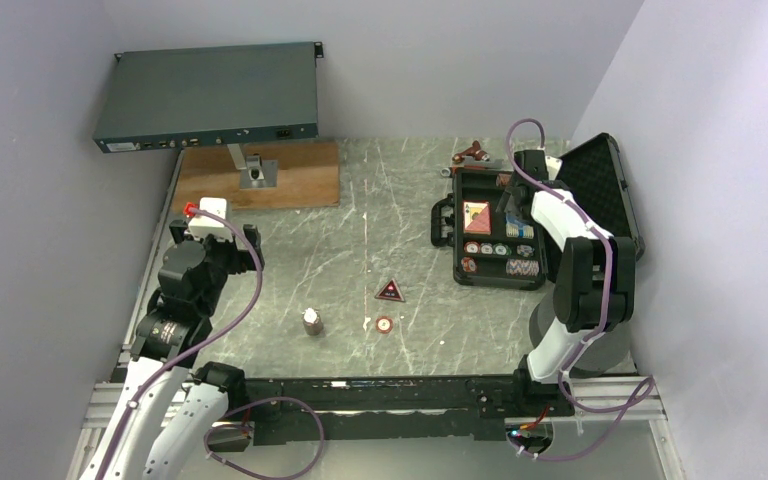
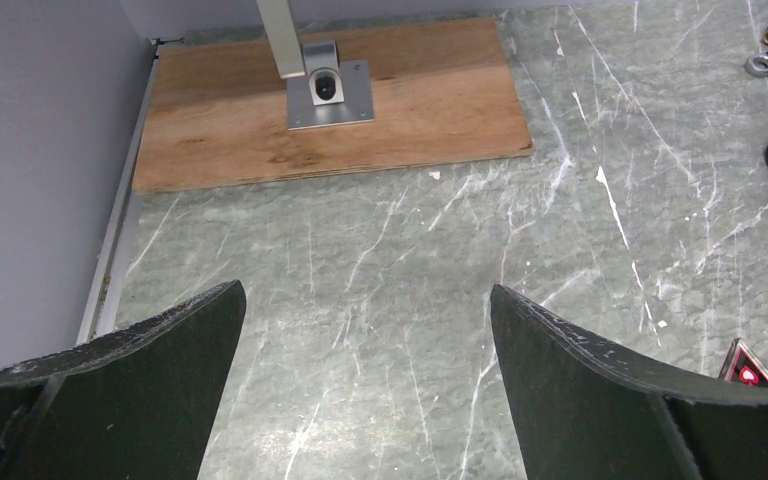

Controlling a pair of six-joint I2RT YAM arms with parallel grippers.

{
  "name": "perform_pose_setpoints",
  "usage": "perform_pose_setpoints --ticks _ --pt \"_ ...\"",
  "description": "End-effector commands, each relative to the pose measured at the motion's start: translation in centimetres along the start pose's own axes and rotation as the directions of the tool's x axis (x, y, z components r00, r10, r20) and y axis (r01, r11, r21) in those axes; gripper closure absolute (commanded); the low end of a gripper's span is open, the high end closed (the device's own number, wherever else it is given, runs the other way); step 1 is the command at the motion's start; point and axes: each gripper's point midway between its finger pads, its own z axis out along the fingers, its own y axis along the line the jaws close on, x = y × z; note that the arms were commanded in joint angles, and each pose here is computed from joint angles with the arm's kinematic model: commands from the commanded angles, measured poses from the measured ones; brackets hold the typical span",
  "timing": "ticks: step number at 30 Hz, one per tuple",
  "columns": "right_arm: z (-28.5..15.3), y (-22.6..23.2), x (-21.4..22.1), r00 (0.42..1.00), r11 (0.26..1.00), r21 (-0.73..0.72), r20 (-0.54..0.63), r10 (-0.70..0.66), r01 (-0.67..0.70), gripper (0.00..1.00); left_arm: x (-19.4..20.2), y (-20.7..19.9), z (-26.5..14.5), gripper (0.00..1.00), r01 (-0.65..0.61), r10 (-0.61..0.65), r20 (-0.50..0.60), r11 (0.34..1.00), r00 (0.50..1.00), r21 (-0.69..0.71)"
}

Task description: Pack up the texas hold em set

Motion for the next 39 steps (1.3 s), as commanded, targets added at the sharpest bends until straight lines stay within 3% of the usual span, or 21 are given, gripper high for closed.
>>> perform_pose_setpoints --ticks 1,12,39 --pt "0.3 -0.7 -1.5 0.998 0.999 0.0 0.044 0.05 -0.05 0.41 -0.4 -0.1 0.1 0.01 0.012 -0.012 0.013 1.0 1.0 0.001" --pt "0.3 -0.8 -1.4 0.998 0.999 -0.003 0.044 0.053 -0.053 0.15 -0.3 -0.1 0.2 0.01 0.012 -0.012 0.009 1.0 1.0 0.001" --pt "-1.1 -0.5 -2.3 0.997 1.0 -0.012 0.074 0.022 -0.022 0.14 -0.4 -0.1 0.2 0.01 0.013 -0.013 0.011 1.0 1.0 0.001"
